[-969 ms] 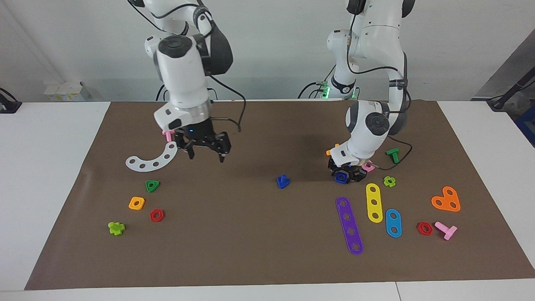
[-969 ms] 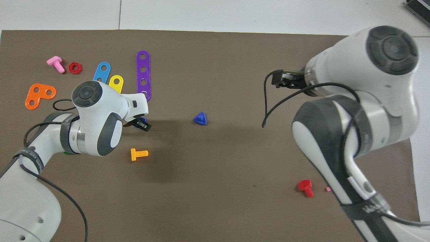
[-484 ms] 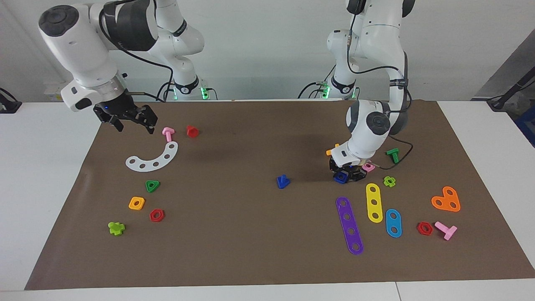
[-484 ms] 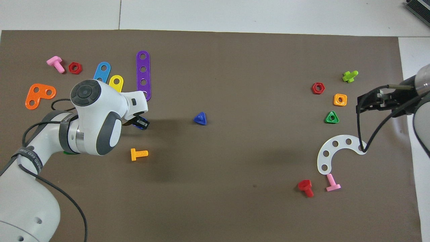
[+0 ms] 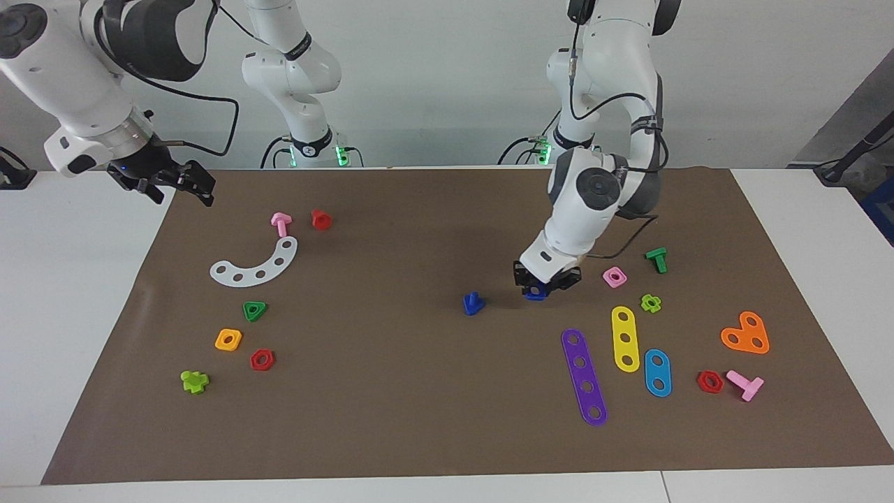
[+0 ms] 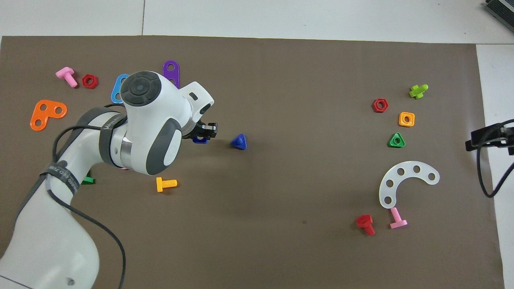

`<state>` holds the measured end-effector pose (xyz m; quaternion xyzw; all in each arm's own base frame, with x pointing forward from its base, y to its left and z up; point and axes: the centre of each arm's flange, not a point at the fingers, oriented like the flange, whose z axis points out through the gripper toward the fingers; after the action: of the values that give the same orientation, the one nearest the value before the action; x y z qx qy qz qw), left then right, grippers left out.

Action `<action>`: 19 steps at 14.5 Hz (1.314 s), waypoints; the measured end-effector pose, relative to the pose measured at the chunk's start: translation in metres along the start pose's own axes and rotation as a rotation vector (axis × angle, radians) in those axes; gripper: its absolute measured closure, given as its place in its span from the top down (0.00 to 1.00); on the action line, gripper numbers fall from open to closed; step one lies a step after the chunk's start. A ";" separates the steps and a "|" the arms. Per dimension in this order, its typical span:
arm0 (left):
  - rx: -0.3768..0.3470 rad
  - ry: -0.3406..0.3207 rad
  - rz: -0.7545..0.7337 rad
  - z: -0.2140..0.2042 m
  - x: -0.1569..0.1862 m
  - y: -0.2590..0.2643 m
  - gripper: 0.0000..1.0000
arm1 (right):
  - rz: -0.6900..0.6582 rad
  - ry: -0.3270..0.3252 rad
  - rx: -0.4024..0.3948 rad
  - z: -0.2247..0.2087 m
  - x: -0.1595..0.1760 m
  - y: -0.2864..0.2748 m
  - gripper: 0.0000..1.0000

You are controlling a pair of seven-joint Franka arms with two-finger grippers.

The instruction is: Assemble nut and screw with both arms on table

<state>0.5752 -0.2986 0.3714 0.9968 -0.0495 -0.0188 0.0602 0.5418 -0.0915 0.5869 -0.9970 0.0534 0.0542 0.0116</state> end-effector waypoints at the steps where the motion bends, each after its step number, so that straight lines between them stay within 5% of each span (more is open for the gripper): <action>1: -0.011 0.000 -0.024 0.002 -0.004 0.023 0.46 | -0.006 0.022 -0.007 -0.011 -0.002 -0.002 1.00; 7: -0.022 -0.006 -0.073 0.024 -0.003 0.082 0.46 | -0.037 0.082 -0.058 -0.070 -0.024 -0.017 1.00; 19: -0.011 -0.013 -0.080 0.053 -0.007 0.077 0.46 | -0.043 0.046 -0.054 -0.057 -0.031 -0.020 1.00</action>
<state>0.5585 -0.3800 0.3281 0.9975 -0.0097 -0.0278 0.0646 0.5192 -0.0702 0.6475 -0.9989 0.0306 0.0322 -0.0156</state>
